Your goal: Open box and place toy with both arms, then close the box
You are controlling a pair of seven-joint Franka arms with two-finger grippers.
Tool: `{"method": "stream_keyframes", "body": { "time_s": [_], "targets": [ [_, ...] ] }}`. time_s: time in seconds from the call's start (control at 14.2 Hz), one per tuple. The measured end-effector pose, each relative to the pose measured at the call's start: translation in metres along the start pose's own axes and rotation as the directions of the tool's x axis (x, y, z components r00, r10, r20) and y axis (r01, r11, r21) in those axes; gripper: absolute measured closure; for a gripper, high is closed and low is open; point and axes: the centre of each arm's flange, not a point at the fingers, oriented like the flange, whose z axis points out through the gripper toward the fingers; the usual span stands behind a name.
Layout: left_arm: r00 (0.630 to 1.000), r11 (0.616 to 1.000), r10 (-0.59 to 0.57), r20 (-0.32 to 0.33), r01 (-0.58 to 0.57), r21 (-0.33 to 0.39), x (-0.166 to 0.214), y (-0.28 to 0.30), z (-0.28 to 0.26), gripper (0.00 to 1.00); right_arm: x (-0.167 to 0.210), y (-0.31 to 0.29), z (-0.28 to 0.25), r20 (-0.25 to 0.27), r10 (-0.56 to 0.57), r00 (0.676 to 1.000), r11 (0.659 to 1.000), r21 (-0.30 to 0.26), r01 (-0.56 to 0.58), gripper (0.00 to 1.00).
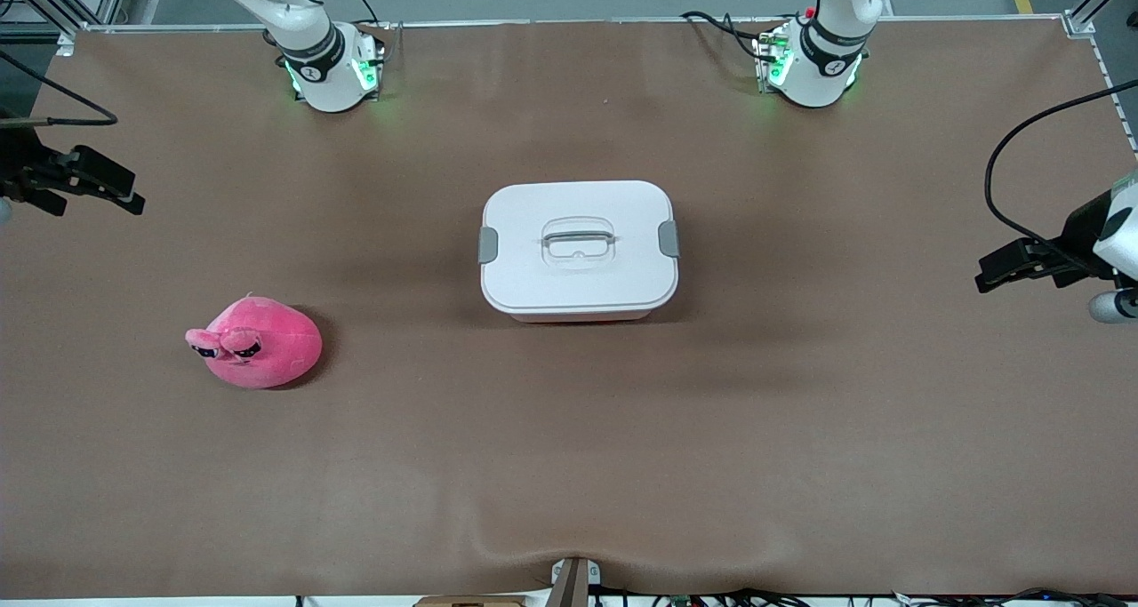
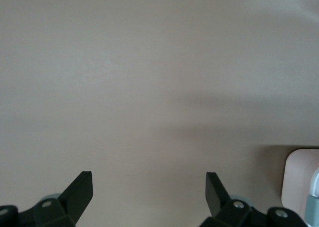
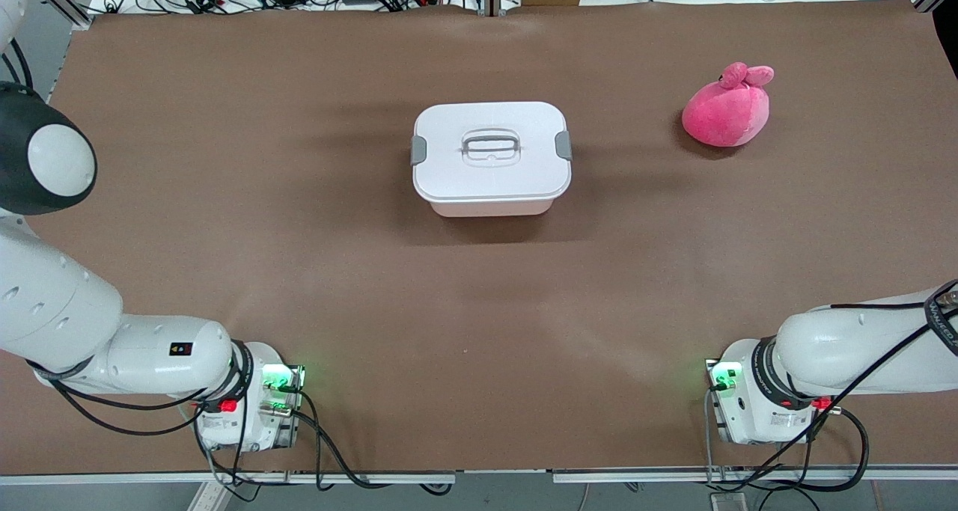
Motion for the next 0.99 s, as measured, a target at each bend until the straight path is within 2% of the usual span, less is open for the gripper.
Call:
{"method": "stream_keyframes", "body": {
  "time_s": [0.35,0.63,0.84,0.99],
  "targets": [
    [0.999,0.999,-0.046,0.022,0.046,0.000,0.010,0.023,0.027,0.00,0.009,0.002,0.016,0.026,0.004,1.000,1.000,0.001,-0.004,0.00],
    [0.994,0.994,-0.106,0.027,0.106,0.001,0.007,0.070,0.035,0.00,0.028,0.014,0.049,0.069,0.028,0.997,0.999,0.030,-0.030,0.00],
    [0.991,0.992,-0.126,0.036,0.126,0.004,0.003,0.104,0.043,0.00,0.044,0.016,0.070,0.064,0.035,0.997,0.998,0.043,-0.038,0.00],
    [0.986,0.987,-0.161,0.046,0.161,0.004,-0.001,0.125,0.048,0.00,0.058,0.013,0.093,0.079,0.029,0.996,0.998,0.045,-0.033,0.00]
  ]
}}
